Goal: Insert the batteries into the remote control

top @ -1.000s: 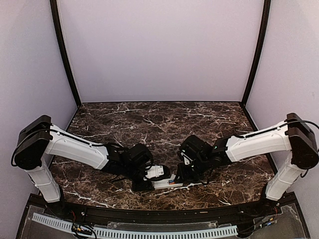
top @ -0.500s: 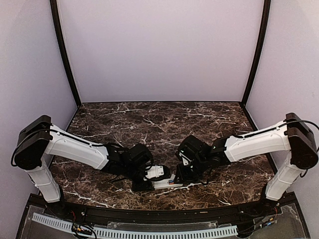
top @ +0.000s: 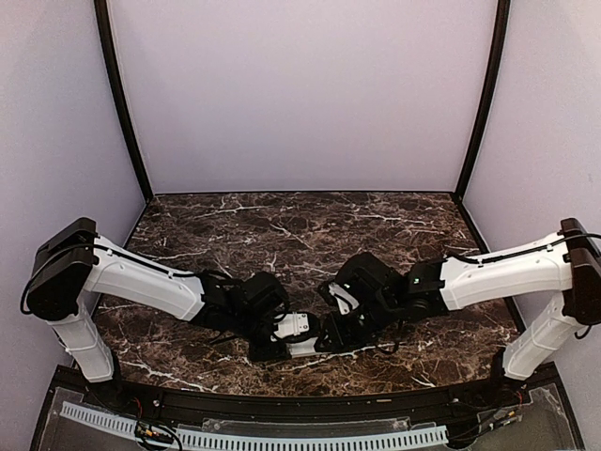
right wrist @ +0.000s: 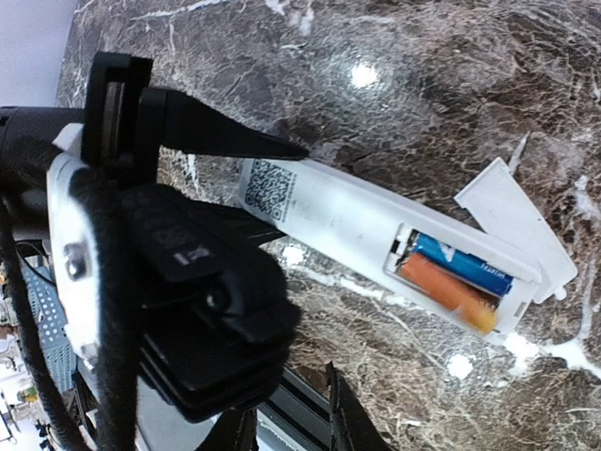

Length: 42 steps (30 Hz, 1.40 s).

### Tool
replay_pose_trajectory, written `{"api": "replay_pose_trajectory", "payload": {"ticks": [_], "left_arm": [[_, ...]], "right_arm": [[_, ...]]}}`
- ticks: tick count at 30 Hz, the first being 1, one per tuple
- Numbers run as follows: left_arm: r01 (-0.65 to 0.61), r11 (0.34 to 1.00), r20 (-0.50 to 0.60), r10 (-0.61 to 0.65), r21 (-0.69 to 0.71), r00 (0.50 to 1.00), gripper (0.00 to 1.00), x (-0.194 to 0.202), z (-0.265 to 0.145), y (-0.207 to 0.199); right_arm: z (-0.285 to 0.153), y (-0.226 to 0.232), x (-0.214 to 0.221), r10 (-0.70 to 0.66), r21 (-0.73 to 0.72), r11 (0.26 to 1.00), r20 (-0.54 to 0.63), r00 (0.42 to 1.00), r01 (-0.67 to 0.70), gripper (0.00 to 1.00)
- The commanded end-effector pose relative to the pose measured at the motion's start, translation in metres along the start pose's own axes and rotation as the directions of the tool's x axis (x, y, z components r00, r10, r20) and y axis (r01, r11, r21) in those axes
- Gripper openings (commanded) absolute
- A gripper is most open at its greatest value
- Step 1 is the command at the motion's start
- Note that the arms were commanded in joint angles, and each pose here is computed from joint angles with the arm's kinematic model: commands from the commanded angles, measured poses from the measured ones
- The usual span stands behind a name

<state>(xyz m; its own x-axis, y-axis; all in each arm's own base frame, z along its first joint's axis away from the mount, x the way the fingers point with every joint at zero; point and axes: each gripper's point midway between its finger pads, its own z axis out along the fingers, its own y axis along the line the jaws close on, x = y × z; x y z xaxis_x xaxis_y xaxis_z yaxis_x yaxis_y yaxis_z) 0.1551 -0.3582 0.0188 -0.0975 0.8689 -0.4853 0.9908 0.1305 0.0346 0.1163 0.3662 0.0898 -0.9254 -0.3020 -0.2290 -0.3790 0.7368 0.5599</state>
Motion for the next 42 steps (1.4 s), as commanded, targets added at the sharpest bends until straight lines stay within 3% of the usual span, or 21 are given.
{"api": "replay_pose_trajectory", "payload": {"ticks": [1, 8, 13, 15, 17, 20, 23, 26, 28, 29, 33, 39, 42], "left_arm": [[-0.032, 0.999, -0.009, 0.032, -0.005, 0.999, 0.04, 0.008, 0.010, -0.006], [-0.033, 0.998, -0.003, 0.033, -0.062, 0.999, 0.04, 0.009, 0.005, 0.007], [-0.046, 0.997, 0.001, 0.046, -0.064, 0.999, 0.04, 0.007, 0.002, 0.008], [-0.053, 0.996, 0.006, 0.054, -0.071, 0.999, 0.04, 0.006, 0.000, 0.009], [-0.073, 0.995, 0.008, 0.074, -0.070, 0.997, 0.05, 0.005, -0.002, 0.009], [-0.098, 0.993, 0.003, 0.098, -0.069, 0.995, 0.05, 0.006, -0.002, 0.009], [-0.097, 0.992, 0.004, 0.098, -0.081, 0.995, 0.05, 0.006, -0.004, 0.015], [-0.082, 0.992, 0.013, 0.084, -0.095, 0.996, 0.07, 0.005, -0.006, 0.025], [-0.080, 0.993, 0.028, 0.083, -0.088, 0.996, 0.13, 0.002, -0.007, 0.029], [-0.085, 0.993, 0.031, 0.087, -0.081, 0.996, 0.23, 0.002, -0.007, 0.029], [-0.093, 0.995, 0.056, 0.095, -0.028, 0.994, 0.55, -0.001, -0.008, 0.022], [-0.076, 0.997, 0.144, 0.080, -0.034, 0.986, 0.77, -0.013, -0.028, 0.017], [-0.024, 0.997, 0.235, 0.042, -0.078, 0.971, 0.79, -0.025, -0.056, 0.020]], "right_arm": [[-0.004, 0.014, 0.007, -0.012, -0.052, 0.999, -0.017, 1.000, 0.012, 0.24], [-0.020, -0.019, 0.010, -0.009, 0.119, 0.993, 0.003, 1.000, 0.008, 0.26], [-0.034, -0.045, -0.015, -0.013, 0.186, 0.983, 0.052, 0.999, 0.004, 0.30], [-0.037, -0.049, -0.022, -0.072, 0.188, 0.980, 0.063, 0.995, 0.059, 0.32], [-0.039, -0.040, -0.030, -0.258, 0.170, 0.954, 0.052, 0.965, 0.246, 0.34], [-0.046, -0.015, -0.038, -0.561, 0.131, 0.821, 0.010, 0.828, 0.555, 0.39], [-0.050, -0.006, -0.041, -0.808, 0.145, 0.578, -0.038, 0.588, 0.803, 0.43], [-0.048, -0.018, -0.039, -0.924, 0.150, 0.356, -0.095, 0.372, 0.922, 0.45], [-0.042, -0.027, -0.027, -0.961, 0.106, 0.227, -0.135, 0.240, 0.968, 0.45], [-0.040, -0.031, -0.024, -0.969, 0.088, 0.189, -0.146, 0.201, 0.978, 0.45], [-0.030, -0.039, -0.018, -0.972, 0.044, 0.156, -0.173, 0.161, 0.987, 0.45], [-0.019, -0.038, -0.019, -0.969, 0.027, 0.161, -0.183, 0.163, 0.987, 0.44], [-0.011, -0.044, -0.016, -0.964, 0.013, 0.162, -0.211, 0.161, 0.987, 0.44]]}}
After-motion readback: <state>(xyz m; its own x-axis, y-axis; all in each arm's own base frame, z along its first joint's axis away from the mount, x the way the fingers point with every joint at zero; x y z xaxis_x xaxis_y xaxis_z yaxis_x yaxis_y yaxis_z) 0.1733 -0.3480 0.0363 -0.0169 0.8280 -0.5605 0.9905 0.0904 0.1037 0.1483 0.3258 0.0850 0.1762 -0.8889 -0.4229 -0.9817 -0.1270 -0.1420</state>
